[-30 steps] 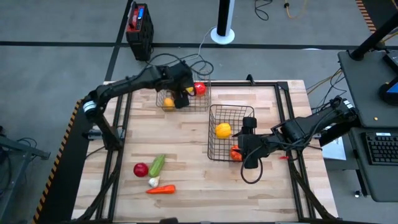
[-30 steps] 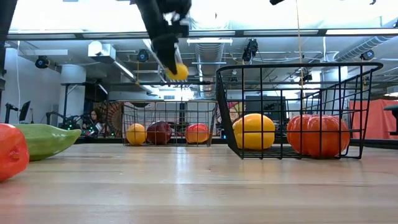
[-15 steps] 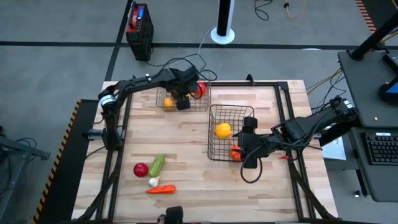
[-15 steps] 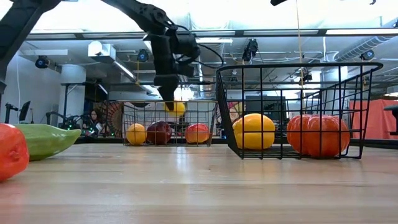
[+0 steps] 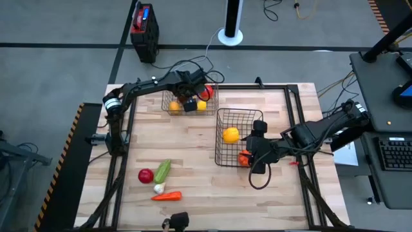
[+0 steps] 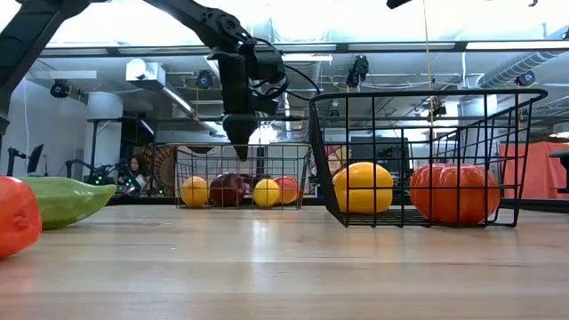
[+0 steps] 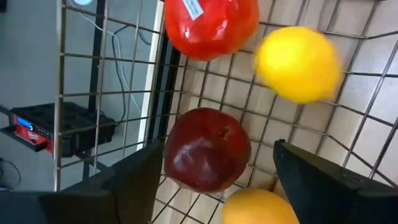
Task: Sort produce into baskets
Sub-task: Put the green bitter melon into the black wire basket
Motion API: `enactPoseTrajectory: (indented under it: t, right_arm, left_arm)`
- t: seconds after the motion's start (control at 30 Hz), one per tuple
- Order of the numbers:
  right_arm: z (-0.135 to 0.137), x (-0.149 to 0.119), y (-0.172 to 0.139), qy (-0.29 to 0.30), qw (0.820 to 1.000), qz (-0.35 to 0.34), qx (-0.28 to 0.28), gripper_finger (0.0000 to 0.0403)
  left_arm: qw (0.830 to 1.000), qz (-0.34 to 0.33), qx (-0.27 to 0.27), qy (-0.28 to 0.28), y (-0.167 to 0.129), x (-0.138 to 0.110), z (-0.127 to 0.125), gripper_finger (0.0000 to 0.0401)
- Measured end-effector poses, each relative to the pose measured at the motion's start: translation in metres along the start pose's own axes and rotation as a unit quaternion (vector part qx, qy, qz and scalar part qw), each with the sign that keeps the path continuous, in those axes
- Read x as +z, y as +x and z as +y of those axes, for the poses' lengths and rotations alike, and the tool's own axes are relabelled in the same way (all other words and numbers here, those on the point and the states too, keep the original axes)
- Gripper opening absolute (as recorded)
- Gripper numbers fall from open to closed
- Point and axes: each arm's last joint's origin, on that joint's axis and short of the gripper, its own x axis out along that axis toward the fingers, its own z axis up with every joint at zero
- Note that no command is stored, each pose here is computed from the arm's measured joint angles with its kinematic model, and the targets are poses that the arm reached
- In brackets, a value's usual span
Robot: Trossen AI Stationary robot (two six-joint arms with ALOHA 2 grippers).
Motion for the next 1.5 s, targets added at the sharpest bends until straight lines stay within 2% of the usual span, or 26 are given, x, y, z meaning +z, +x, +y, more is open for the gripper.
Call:
enactPoseTrajectory:
  t: [0.17,0.4,0.63,0.83,0.97,1.13,1.37,1.5]
  right_arm:
    - [0.0,0.0,0.0,0.016,1.0,-0.001,-0.003,0.0238]
    - [0.001,-0.003,0.003,0.054,0.999,0.004,-0.005,0.0238]
    - [0.01,0.001,0.018,0.071,0.997,-0.008,0.001,0.0238]
    - [0.023,0.003,0.041,0.063,0.998,-0.002,-0.001,0.0238]
    - [0.03,0.004,0.055,0.063,0.998,-0.001,-0.001,0.0238]
    - [0.036,0.008,0.059,0.074,0.997,-0.009,0.005,0.0238]
    - [0.037,0.015,0.054,0.086,0.996,-0.024,0.011,0.0238]
    - [0.036,0.015,0.054,0.087,0.996,-0.026,0.012,0.0238]
  left_arm:
    - [1.0,-0.028,0.003,0.003,-0.02,0.005,-0.008,0.029]
    - [0.995,-0.1,-0.01,-0.01,-0.091,0.001,-0.044,0.029]
    - [0.991,-0.124,-0.059,0.007,-0.171,-0.035,-0.107,0.029]
    - [0.989,-0.109,-0.101,-0.017,-0.211,-0.077,-0.157,0.0291]
    - [0.989,-0.101,-0.096,-0.052,-0.221,-0.105,-0.183,0.0291]
    - [0.986,-0.081,-0.102,-0.108,-0.22,-0.134,-0.213,0.0291]
    - [0.972,-0.015,-0.106,-0.207,-0.198,-0.16,-0.24,0.0291]
    - [0.969,0.012,-0.083,-0.233,-0.177,-0.172,-0.248,0.0291]
